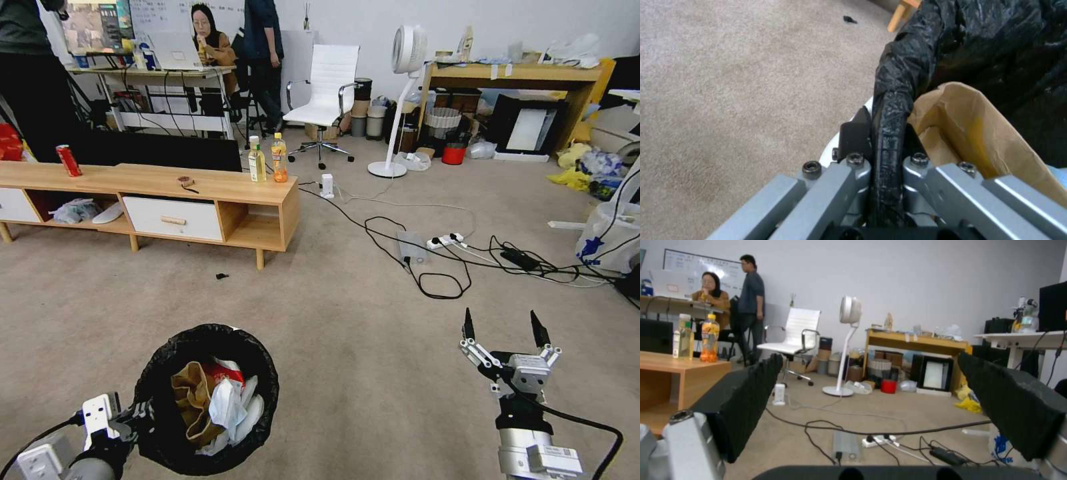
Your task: Pick up the trash bin and place the garbage on the floor into it.
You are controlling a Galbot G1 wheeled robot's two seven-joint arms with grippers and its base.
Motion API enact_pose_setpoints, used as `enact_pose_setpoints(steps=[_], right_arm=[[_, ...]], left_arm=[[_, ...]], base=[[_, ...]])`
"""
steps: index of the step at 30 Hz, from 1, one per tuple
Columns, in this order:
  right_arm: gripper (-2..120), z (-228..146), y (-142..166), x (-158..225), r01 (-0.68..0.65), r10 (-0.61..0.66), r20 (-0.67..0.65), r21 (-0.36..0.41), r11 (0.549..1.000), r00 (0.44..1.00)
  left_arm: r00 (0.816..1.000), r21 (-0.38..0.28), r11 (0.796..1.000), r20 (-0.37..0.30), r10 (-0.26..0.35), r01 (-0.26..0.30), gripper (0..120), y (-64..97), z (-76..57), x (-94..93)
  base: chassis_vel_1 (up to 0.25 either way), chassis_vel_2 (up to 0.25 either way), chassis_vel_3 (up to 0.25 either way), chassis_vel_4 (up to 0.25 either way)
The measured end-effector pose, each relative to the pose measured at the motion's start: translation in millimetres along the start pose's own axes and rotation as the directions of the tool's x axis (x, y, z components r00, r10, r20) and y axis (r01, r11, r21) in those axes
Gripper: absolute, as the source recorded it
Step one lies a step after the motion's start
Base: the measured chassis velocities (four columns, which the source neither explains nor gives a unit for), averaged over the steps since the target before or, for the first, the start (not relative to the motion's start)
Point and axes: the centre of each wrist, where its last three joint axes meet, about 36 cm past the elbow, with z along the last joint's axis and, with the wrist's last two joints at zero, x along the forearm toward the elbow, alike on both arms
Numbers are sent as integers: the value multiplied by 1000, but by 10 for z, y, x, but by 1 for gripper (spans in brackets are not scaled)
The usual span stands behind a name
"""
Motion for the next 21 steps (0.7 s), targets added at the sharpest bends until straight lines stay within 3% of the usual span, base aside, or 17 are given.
enact_pose_setpoints(steps=[21], right_arm=[[100,-20,-14,-1,-5,5,0,0,1000,1000]], left_arm=[[999,76,997,-23,30,-28,3,45,-58,-23]], base=[[0,0,0,0]])
